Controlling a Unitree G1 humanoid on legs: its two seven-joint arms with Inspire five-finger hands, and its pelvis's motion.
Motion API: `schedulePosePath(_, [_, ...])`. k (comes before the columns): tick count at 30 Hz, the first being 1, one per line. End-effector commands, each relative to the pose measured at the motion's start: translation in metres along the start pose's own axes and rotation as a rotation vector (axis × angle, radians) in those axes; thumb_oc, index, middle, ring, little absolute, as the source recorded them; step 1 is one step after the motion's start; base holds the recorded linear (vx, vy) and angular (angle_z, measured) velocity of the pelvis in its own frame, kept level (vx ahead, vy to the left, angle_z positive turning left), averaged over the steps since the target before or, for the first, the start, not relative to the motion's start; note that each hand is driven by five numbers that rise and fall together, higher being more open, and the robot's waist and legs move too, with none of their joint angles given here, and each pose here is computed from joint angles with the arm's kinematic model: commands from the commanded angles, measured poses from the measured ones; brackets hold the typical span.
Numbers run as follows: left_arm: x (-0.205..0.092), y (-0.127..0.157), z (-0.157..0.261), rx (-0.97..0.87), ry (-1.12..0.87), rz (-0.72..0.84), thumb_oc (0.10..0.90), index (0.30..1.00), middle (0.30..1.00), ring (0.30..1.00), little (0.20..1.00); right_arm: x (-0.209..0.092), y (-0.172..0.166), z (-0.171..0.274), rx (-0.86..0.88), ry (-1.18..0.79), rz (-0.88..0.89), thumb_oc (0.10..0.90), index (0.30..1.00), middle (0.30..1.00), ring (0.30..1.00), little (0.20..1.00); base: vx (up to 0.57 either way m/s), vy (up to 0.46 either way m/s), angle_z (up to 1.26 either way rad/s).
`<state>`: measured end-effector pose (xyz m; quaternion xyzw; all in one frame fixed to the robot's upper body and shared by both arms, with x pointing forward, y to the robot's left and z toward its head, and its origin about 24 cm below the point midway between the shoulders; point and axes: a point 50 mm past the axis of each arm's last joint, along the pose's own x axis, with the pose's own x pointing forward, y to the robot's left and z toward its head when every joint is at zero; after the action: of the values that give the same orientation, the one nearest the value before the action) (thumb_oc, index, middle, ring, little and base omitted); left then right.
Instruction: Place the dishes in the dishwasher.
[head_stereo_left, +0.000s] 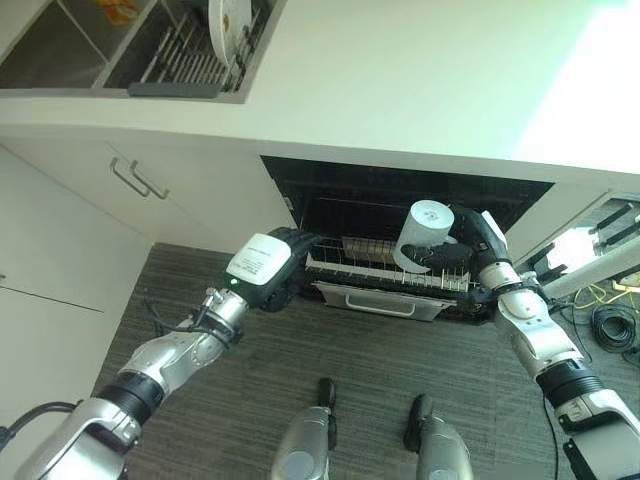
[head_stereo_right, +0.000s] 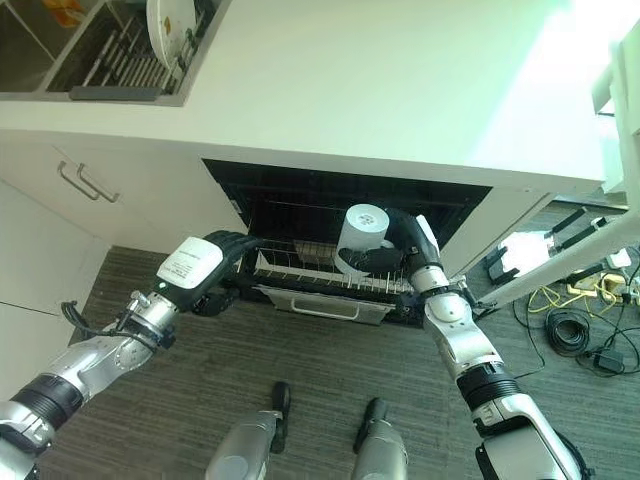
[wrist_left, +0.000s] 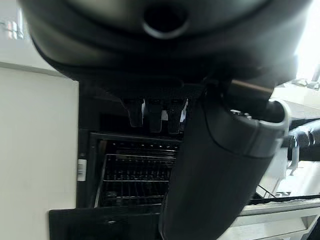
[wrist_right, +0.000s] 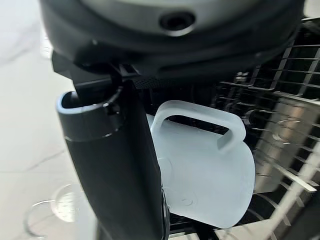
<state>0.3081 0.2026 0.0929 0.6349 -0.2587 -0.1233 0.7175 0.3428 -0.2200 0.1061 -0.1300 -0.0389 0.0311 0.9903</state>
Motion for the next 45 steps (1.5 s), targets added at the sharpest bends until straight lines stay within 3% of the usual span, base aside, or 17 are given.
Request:
schedulePosePath(1, [0.013, 0.037, -0.004, -0.034, -0.04, 0.123, 0.8, 0.9, 0.9, 0.9, 0.9, 0.016, -0.013, 0.06, -0.008, -0.25, -0.021, 0.4, 0.3, 0.3, 0.3, 0.3, -0.07, -0.006, 0.0])
schedulePosePath(8, [0.027, 0.047, 0.001, -0.008, -0.095, 0.091, 0.8, 0.9, 0.9, 0.9, 0.9, 0.026, -0.033, 0.065, -0.002, -0.212, -0.087, 0.4, 0.3, 0.3, 0.3, 0.3, -0.05, 0.002, -0.01])
schedulePosePath(11, [0.042, 0.064, 0.005, 0.011, -0.133, 0.088, 0.8, 0.9, 0.9, 0.9, 0.9, 0.035, -0.066, 0.068, 0.11, -0.138, -0.193, 0.4, 0.3, 0.3, 0.3, 0.3, -0.1, 0.014, 0.03])
schedulePosePath(15, [0.052, 0.084, 0.008, 0.025, -0.154, 0.098, 0.8, 0.9, 0.9, 0.9, 0.9, 0.041, -0.089, 0.078, 0.122, -0.079, -0.243, 0.4, 0.3, 0.3, 0.3, 0.3, -0.07, 0.032, 0.01])
schedulePosePath(28, [0.058, 0.093, 0.011, 0.023, -0.168, 0.127, 0.8, 0.9, 0.9, 0.9, 0.9, 0.047, -0.079, 0.058, 0.094, 0.053, -0.234, 0.4, 0.3, 0.3, 0.3, 0.3, -0.01, 0.024, 0.02])
schedulePosePath(34, [0.06, 0.095, 0.01, 0.031, -0.169, 0.138, 0.8, 0.9, 0.9, 0.9, 0.9, 0.051, -0.065, 0.054, 0.035, 0.071, -0.2, 0.4, 0.3, 0.3, 0.3, 0.3, 0.0, 0.0, 0.0])
schedulePosePath(38, [0.06, 0.095, 0.012, 0.038, -0.175, 0.138, 0.8, 0.9, 0.9, 0.9, 0.9, 0.053, -0.061, 0.057, -0.216, 0.096, -0.171, 0.4, 0.3, 0.3, 0.3, 0.3, -0.04, 0.007, 0.01])
schedulePosePath(42, [0.06, 0.095, 0.012, 0.042, -0.183, 0.136, 0.8, 0.9, 0.9, 0.9, 0.9, 0.051, -0.061, 0.046, -0.342, 0.189, -0.084, 0.4, 0.3, 0.3, 0.3, 0.3, -0.01, -0.001, 0.0])
schedulePosePath(43, [0.06, 0.095, 0.012, 0.044, -0.186, 0.134, 0.8, 0.9, 0.9, 0.9, 0.9, 0.049, -0.064, 0.04, -0.351, 0.221, -0.083, 0.8, 0.9, 0.9, 0.9, 0.9, -0.01, -0.031, 0.01])
schedulePosePath(45, [0.06, 0.098, 0.012, 0.052, -0.197, 0.123, 0.8, 0.9, 0.9, 0.9, 0.9, 0.044, -0.072, 0.029, -0.35, 0.293, -0.099, 0.8, 0.9, 0.9, 0.9, 0.9, -0.02, -0.065, 0.05])
